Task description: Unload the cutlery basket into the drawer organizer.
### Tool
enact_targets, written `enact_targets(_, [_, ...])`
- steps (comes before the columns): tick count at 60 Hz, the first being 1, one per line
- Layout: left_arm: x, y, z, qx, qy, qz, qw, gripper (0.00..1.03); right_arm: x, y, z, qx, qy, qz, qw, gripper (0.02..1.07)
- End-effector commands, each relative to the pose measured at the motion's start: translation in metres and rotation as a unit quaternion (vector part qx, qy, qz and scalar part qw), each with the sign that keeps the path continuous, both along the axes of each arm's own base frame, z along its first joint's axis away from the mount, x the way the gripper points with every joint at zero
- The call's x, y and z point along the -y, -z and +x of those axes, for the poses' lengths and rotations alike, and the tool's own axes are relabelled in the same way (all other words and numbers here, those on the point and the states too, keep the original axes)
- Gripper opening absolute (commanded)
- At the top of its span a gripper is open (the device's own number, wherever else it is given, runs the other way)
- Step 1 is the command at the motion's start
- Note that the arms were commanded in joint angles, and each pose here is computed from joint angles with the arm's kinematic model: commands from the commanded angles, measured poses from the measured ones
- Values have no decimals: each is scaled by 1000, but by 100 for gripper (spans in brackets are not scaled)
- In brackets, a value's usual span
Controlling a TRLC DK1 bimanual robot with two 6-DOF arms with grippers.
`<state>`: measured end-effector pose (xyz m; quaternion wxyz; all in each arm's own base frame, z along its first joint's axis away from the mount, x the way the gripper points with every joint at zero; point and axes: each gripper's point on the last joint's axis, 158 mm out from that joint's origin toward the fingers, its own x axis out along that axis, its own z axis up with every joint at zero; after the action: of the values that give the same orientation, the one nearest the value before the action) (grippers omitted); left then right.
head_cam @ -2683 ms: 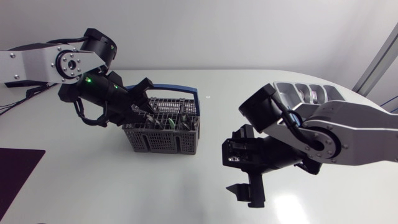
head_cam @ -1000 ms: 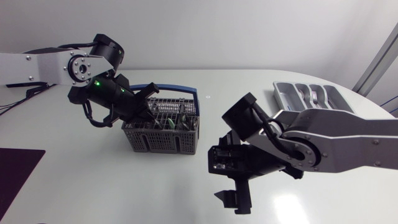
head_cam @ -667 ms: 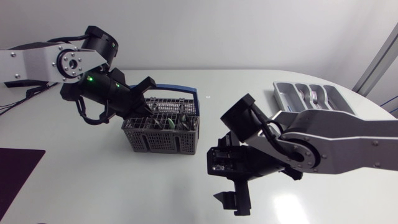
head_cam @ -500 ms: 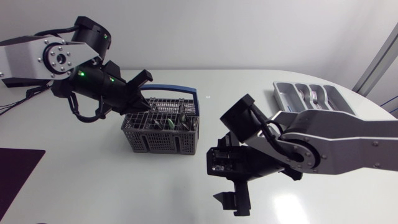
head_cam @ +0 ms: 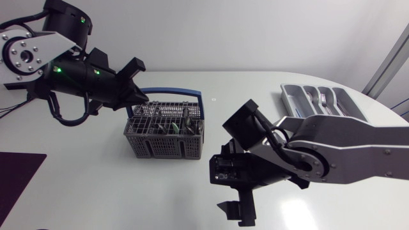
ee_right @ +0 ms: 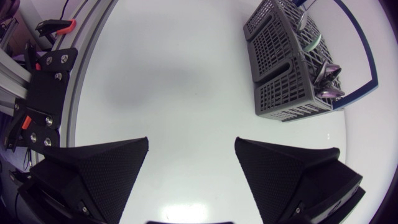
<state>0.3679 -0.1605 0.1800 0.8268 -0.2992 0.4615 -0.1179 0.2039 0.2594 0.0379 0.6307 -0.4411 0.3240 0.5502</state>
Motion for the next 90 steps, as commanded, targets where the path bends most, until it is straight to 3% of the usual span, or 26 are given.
enact_targets(1, [-5, -6, -4, 16, -6, -4, 1000, 4, -3, -7, -1, 1, 8, 5, 1000, 102])
enact_targets(21, [-19, -46, -9, 93, -24, -28, 995, 4, -5, -18, 0, 10, 20, 21, 1000, 102])
enact_targets(32, [-14, -67, -32, 137, 4, -44, 990, 4, -4, -31, 5, 20, 33, 39, 999, 102])
enact_targets(46, [22, -75, -80, 182, 97, -78, 975, 4, -4, -54, 8, 22, 46, 77, 996, 102])
enact_targets(79, [99, -26, -168, 149, 284, -95, 942, 4, -17, -91, -17, -70, 39, 176, 981, 102])
enact_targets(90, [112, -19, -183, 136, 316, -103, 933, 4, -26, -100, -25, -96, 24, 199, 975, 92])
